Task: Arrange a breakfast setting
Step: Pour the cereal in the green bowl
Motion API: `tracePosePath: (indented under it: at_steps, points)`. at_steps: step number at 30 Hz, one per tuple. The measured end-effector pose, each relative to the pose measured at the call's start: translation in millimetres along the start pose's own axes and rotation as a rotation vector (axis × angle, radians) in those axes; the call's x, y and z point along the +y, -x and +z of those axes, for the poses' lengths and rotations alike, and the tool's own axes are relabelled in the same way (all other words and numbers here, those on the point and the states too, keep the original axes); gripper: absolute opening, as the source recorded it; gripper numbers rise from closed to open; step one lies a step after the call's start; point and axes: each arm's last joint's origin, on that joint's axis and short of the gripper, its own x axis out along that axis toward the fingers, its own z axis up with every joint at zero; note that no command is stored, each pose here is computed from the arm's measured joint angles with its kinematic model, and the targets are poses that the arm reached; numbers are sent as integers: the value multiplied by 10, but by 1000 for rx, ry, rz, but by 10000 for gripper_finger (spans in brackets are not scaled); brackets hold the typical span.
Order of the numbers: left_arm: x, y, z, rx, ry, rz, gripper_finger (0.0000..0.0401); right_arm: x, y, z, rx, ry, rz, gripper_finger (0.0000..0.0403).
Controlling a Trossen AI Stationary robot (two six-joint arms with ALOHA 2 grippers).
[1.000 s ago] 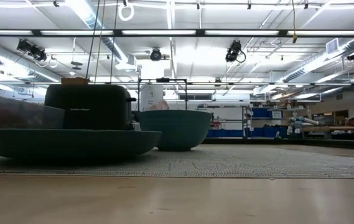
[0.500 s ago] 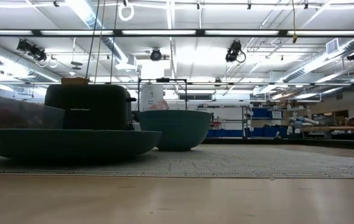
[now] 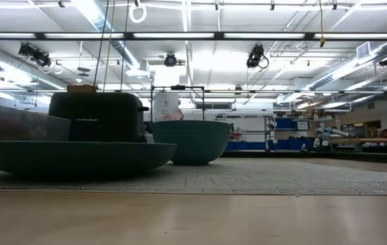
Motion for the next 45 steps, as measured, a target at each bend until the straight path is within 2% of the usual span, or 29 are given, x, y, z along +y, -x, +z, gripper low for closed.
tracePosePath:
  at_steps: [2,6,8,13,18,22,25,28,31,36,39,45]
  points:
    - [0,0,0,0,10,0,107,-101,44,34,-23,-22,-31,2]
    - [-12,-10,21,-17,158,-6,107,-343,73,76,-35,-65,-98,2]
    - [-59,-79,-11,7,170,-8,107,-470,62,104,-32,-66,-124,2]
    - [-262,-336,-83,103,34,-7,107,-849,-45,181,16,-63,-217,2]
    - [-352,-583,-108,246,-93,62,116,-1252,-238,250,90,-107,-258,2]
    - [-405,-617,-15,389,-117,116,154,-1505,-377,277,138,-138,-282,2]
    - [-385,-566,-74,501,-132,159,197,-1649,-435,292,144,-175,-299,3]
    - [-373,-493,-167,596,-185,179,239,-1751,-424,286,136,-229,-317,3]
    - [-390,-423,-285,677,-189,196,265,-1855,-387,276,111,-307,-341,3]
    - [-466,-409,-451,713,-205,177,272,-1921,-307,239,98,-357,-362,3]
    - [-439,-439,-607,744,-209,203,276,-1925,-303,236,96,-375,-364,5]
    - [-319,-527,-864,794,-298,234,314,-1927,-307,238,92,-396,-365,7]
